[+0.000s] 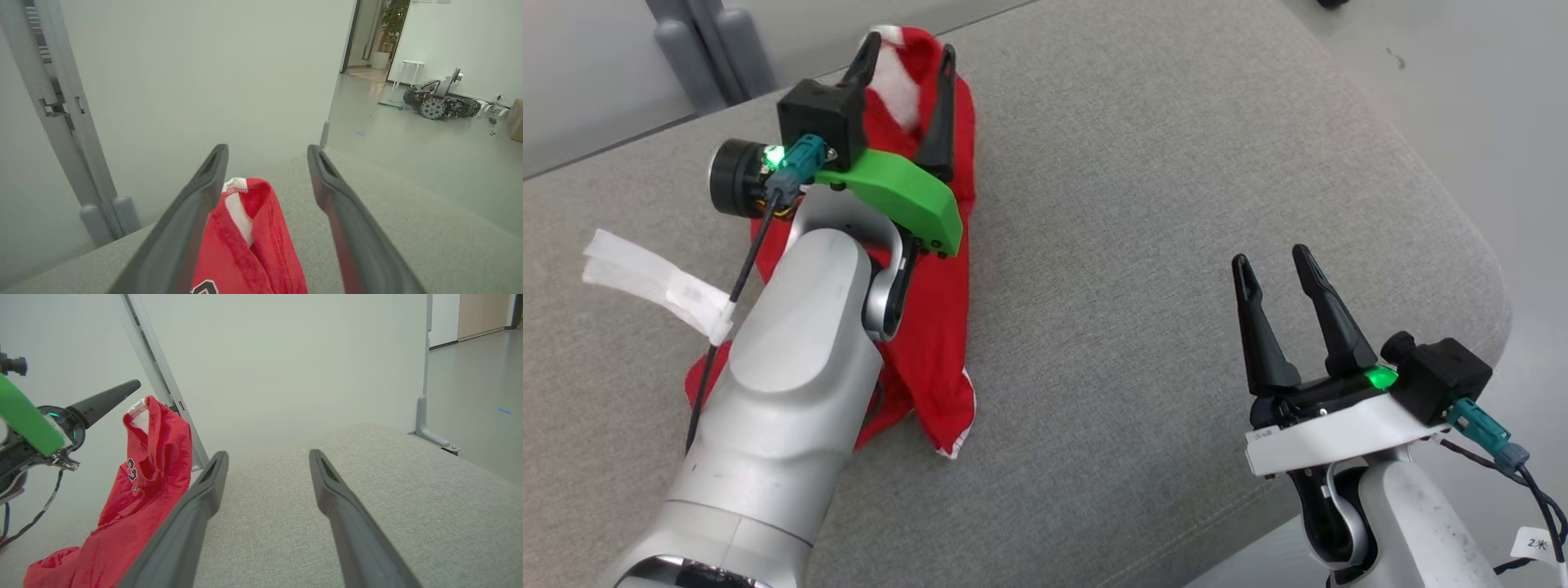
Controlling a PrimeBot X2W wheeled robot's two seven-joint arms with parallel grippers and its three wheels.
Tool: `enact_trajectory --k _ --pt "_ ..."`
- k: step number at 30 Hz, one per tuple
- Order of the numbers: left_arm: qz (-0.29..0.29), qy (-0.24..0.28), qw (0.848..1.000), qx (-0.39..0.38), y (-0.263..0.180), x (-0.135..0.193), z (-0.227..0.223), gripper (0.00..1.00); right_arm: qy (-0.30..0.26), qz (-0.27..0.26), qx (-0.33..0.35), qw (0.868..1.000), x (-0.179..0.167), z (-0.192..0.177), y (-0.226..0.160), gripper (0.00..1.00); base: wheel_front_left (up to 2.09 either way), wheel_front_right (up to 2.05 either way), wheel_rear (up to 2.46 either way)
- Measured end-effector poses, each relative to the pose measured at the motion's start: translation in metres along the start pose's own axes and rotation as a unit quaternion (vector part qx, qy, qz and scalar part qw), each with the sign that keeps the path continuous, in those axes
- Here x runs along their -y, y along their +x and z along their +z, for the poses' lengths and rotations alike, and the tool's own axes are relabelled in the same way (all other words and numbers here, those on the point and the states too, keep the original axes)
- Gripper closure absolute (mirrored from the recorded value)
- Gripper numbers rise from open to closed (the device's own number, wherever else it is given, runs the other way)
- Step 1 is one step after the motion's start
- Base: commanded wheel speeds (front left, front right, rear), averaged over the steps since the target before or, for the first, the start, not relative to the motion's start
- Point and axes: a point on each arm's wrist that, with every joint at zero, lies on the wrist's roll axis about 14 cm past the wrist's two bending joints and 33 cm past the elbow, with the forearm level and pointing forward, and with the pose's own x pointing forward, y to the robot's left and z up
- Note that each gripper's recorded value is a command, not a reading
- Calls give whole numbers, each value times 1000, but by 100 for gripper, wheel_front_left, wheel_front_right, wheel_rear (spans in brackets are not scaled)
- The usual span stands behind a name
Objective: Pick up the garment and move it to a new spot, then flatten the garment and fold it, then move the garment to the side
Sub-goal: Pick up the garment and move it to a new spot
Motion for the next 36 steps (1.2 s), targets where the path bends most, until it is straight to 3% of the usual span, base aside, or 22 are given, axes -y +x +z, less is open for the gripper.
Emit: enact_trajectory --k 6,13,20,28,36 --pt "4 -6 1000 -27 -10 -11 -28 0 -10 9 -15 1000 -5 -12 6 0 0 0 0" --pt "78 -4 997 15 -42 -65 -2 0 -34 40 -17 998 -20 -17 17 0 0 0 0" --pt "137 45 989 31 -130 -100 11 0 -34 99 -10 994 -59 -19 27 0 0 0 0" --pt "221 50 974 30 -229 -99 10 0 -22 143 -8 989 -90 -19 19 0 0 0 0" --pt "267 61 961 35 -274 -83 12 0 -6 169 -6 986 -108 -16 5 0 0 0 0"
